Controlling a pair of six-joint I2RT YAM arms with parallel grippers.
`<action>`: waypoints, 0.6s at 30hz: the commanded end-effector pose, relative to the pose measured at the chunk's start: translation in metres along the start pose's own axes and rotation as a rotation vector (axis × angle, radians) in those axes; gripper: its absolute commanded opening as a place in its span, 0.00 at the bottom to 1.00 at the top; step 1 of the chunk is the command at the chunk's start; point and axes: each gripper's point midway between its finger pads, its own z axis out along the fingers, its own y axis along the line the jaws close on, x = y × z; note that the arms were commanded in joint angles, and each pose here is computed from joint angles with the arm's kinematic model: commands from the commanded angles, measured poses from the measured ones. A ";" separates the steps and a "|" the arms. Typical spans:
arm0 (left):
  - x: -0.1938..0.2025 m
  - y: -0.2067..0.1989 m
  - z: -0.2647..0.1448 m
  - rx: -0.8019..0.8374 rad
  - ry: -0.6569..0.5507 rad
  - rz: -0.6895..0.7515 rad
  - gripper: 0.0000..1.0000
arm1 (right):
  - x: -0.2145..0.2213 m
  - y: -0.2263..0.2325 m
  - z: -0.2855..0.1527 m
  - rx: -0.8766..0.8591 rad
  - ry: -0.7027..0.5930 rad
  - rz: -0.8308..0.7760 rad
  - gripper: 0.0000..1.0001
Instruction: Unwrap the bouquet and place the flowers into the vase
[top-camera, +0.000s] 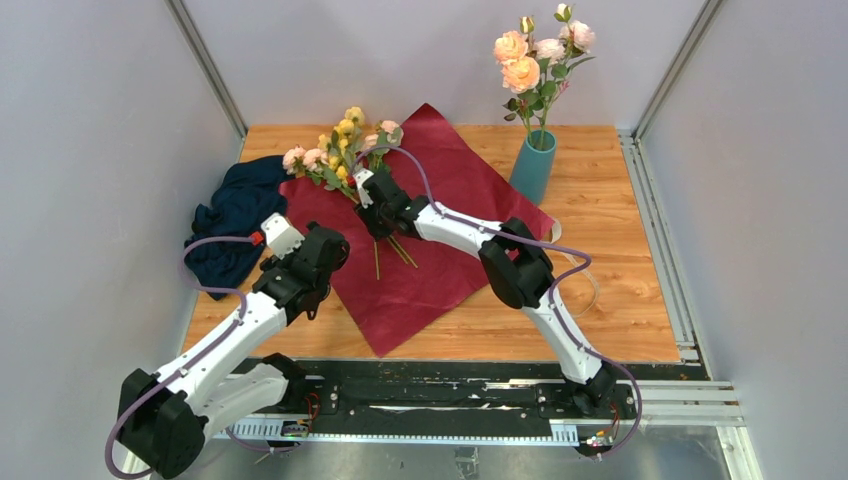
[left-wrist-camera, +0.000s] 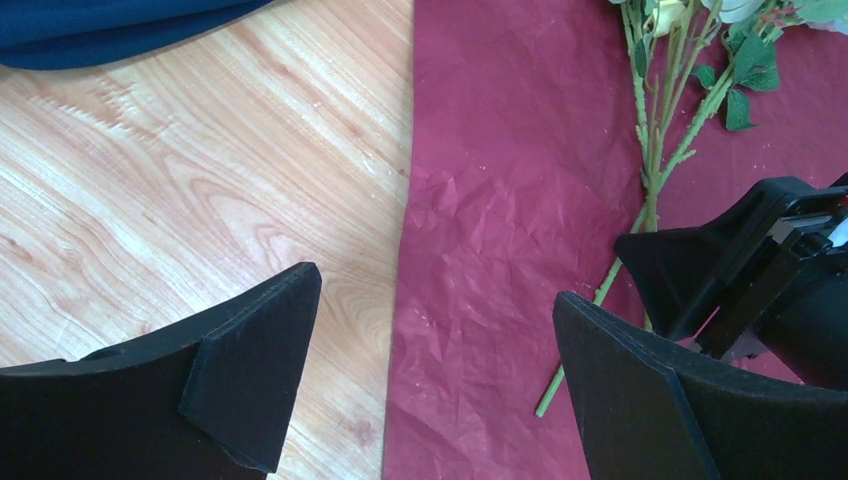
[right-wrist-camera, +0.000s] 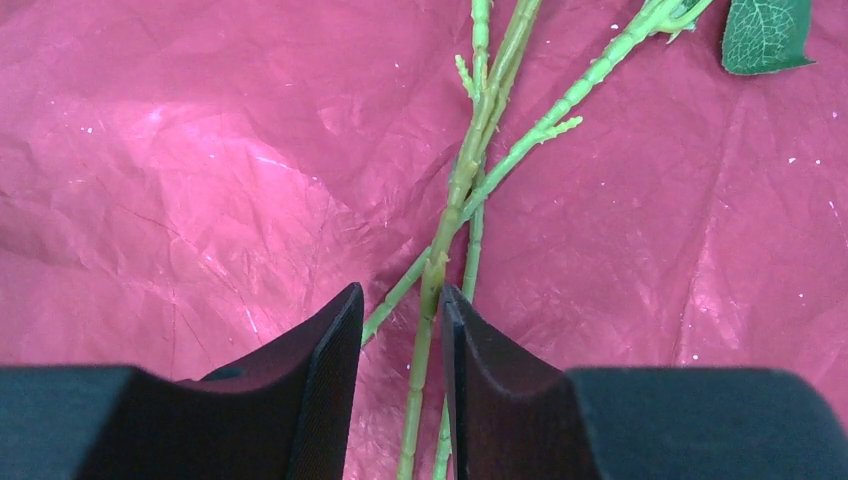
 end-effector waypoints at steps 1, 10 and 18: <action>-0.001 0.009 0.001 -0.022 -0.013 0.010 0.98 | 0.013 -0.006 0.007 0.015 0.023 0.021 0.29; 0.007 0.007 0.005 -0.022 0.007 0.026 0.98 | 0.012 -0.013 0.000 0.024 0.011 0.027 0.00; 0.009 0.003 0.004 0.005 0.018 0.023 0.97 | -0.025 -0.010 -0.057 0.014 -0.144 0.037 0.00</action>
